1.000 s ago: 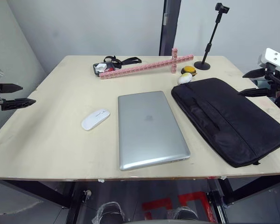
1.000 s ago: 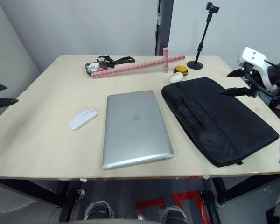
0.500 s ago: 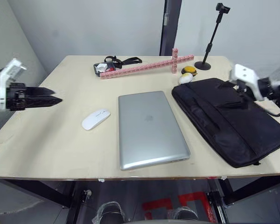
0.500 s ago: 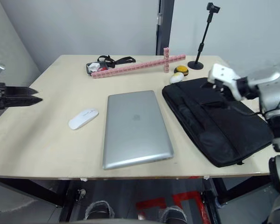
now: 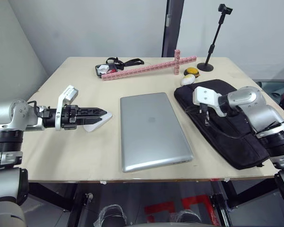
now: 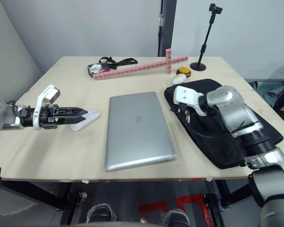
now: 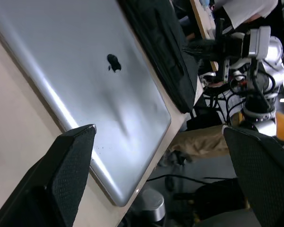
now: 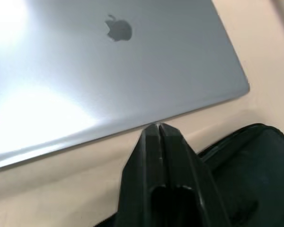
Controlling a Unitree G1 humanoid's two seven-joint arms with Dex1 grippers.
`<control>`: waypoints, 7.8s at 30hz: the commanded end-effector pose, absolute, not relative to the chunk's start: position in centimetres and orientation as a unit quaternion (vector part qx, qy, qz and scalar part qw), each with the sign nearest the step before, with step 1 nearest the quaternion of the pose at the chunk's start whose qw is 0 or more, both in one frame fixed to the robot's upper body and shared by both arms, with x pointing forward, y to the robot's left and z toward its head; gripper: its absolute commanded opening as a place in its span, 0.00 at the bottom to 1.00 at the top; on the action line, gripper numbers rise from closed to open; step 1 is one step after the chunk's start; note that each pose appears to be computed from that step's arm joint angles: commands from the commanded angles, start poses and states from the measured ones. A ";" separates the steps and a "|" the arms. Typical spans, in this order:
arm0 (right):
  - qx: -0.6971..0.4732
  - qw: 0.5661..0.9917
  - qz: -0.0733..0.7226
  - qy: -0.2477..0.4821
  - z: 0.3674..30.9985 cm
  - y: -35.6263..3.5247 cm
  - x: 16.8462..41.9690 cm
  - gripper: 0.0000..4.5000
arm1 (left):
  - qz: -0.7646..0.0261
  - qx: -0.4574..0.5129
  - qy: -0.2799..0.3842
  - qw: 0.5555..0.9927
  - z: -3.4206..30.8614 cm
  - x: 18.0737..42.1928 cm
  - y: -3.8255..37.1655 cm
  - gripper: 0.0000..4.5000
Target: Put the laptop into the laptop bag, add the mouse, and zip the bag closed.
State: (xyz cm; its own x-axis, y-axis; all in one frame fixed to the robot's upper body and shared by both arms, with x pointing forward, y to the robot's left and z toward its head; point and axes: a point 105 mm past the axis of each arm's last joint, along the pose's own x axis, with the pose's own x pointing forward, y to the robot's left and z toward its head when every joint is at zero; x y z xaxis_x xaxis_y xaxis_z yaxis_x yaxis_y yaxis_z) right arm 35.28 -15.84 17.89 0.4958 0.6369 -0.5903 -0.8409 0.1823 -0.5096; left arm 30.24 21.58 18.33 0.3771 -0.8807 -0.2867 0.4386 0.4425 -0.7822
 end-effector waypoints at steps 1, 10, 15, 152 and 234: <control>-0.438 0.759 0.469 0.107 18.0 -15.5 36.1 0.02 | -0.420 -0.327 0.355 0.769 18.2 30.9 21.0 1.00; -0.464 0.759 0.441 0.122 15.6 -15.9 38.1 0.02 | -0.388 -0.326 0.370 0.779 14.2 32.7 19.0 1.00; -0.466 0.758 0.437 0.131 14.5 -16.0 38.7 0.02 | -0.381 -0.328 0.379 0.777 13.0 33.4 18.1 1.00; -0.020 0.941 0.314 0.124 20.2 -15.4 34.5 0.01 | -0.464 -0.526 0.319 0.637 15.3 32.8 3.9 0.07; 0.061 0.897 0.422 0.118 21.9 -7.8 32.0 0.00 | -0.507 -0.448 0.342 0.653 13.6 33.1 -6.7 0.03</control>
State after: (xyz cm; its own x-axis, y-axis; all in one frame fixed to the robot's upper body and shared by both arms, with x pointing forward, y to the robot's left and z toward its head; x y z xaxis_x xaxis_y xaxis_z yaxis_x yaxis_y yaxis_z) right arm 33.12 -9.60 19.10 0.6604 0.7046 -0.2598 -0.6566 0.7096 0.2555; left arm 34.35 -3.39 10.87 0.3594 -0.9302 -0.0749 0.2590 0.1765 -0.9496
